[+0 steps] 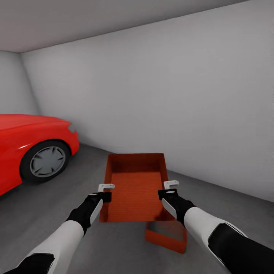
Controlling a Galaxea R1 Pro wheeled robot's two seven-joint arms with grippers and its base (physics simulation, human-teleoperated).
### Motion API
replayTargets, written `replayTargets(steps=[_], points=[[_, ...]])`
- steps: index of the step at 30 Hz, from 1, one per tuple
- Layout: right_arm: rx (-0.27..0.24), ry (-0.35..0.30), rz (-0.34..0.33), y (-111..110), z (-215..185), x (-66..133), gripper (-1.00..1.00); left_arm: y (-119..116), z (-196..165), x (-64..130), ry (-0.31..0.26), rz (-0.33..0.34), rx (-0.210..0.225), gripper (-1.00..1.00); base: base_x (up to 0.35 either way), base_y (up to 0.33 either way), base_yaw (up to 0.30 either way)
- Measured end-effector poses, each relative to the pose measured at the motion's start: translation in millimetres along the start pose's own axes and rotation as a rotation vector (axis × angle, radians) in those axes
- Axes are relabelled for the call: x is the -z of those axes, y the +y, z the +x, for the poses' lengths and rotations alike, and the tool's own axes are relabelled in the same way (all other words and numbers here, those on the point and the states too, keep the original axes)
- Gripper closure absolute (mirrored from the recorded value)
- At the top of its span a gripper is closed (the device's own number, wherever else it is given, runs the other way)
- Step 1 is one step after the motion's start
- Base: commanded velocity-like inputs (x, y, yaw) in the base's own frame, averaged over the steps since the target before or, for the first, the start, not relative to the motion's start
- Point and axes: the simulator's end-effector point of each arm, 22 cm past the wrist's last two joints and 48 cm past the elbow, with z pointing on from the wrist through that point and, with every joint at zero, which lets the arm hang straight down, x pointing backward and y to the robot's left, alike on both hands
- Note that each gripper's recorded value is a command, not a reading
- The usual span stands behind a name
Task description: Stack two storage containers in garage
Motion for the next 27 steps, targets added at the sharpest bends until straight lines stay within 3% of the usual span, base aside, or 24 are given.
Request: replayTargets(steps=[27], points=[[0.0, 0.0, -0.001, -0.5, 0.1, -0.2, 1.0, -0.6, -0.2, 0.1, 0.0, 0.0, -0.002, 1.0, 0.304, 0.195, -0.282]])
